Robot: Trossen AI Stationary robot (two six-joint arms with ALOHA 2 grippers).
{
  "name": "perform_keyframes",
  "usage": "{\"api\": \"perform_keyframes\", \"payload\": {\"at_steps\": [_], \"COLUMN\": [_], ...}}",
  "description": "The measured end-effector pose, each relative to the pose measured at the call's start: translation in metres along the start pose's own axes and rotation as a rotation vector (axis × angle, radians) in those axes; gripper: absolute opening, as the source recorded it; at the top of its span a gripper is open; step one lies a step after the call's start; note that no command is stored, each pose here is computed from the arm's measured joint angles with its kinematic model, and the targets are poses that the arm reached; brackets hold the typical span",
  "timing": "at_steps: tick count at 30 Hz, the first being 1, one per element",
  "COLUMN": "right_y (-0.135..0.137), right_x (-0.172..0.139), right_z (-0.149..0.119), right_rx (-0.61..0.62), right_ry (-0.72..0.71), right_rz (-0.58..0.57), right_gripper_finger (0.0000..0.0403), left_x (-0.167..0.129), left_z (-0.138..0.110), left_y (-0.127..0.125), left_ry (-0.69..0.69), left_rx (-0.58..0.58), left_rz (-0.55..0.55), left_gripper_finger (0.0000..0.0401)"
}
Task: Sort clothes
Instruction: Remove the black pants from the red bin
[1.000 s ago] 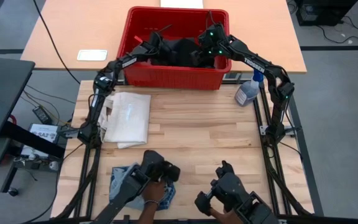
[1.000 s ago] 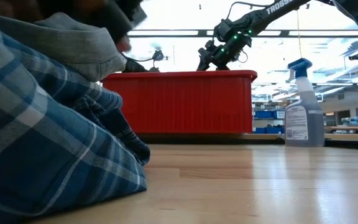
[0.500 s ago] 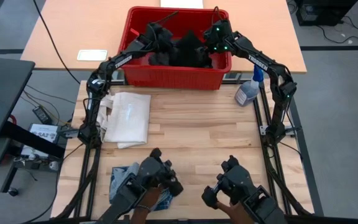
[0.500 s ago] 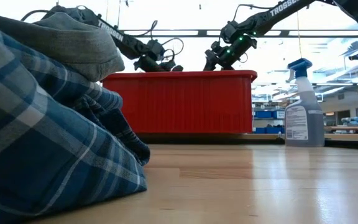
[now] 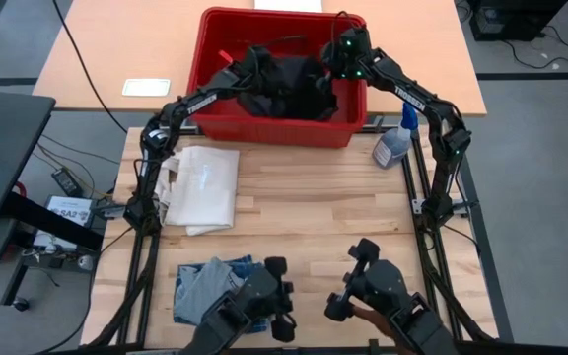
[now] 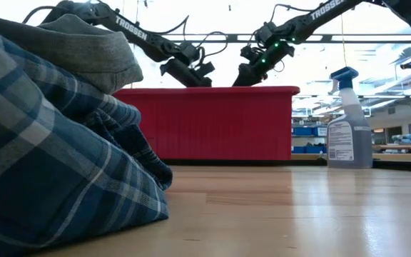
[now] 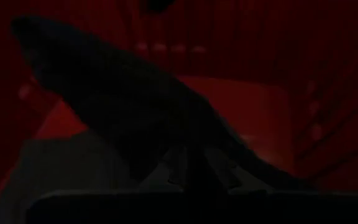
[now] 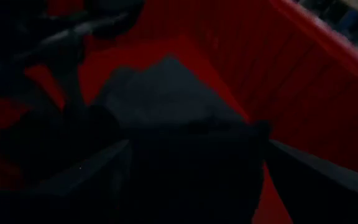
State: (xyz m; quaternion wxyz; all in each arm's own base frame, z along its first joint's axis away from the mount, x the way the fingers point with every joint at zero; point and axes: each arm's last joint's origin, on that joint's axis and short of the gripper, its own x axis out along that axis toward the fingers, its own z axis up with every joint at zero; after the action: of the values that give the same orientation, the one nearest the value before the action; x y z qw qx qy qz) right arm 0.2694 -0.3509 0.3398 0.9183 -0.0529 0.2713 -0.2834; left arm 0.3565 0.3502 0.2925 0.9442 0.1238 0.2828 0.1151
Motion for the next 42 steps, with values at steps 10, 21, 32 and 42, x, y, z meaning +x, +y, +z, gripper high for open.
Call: {"api": "perform_keyframes", "payload": {"at_steps": [10,21,32,42], "right_y": [0.004,0.025,0.023,0.023], "right_x": [-0.002,-0.005,-0.03,-0.072], "right_z": [-0.008,0.005,0.019,0.033], "right_rx": [0.035,0.123,-0.125,-0.067], "right_ry": [0.035,0.031,-0.028,-0.036], "right_rz": [0.136,0.189,0.137,0.107], "right_gripper_finger": [0.0374,0.0372,0.034,0.0335], "left_x": [0.002,0.005,0.001,-0.043], "left_z": [0.003,0.014,0.021,0.051], "left_y": [-0.003,-0.008,-0.012,-0.01], "left_ry": [-0.005,-0.104,-0.171,-0.219], "left_rx": [0.053,0.094,0.308,0.465], "left_rz": [0.006,-0.032,-0.069,-0.003], "left_gripper_finger": [0.0016,0.0018,0.0018,0.0018]}}
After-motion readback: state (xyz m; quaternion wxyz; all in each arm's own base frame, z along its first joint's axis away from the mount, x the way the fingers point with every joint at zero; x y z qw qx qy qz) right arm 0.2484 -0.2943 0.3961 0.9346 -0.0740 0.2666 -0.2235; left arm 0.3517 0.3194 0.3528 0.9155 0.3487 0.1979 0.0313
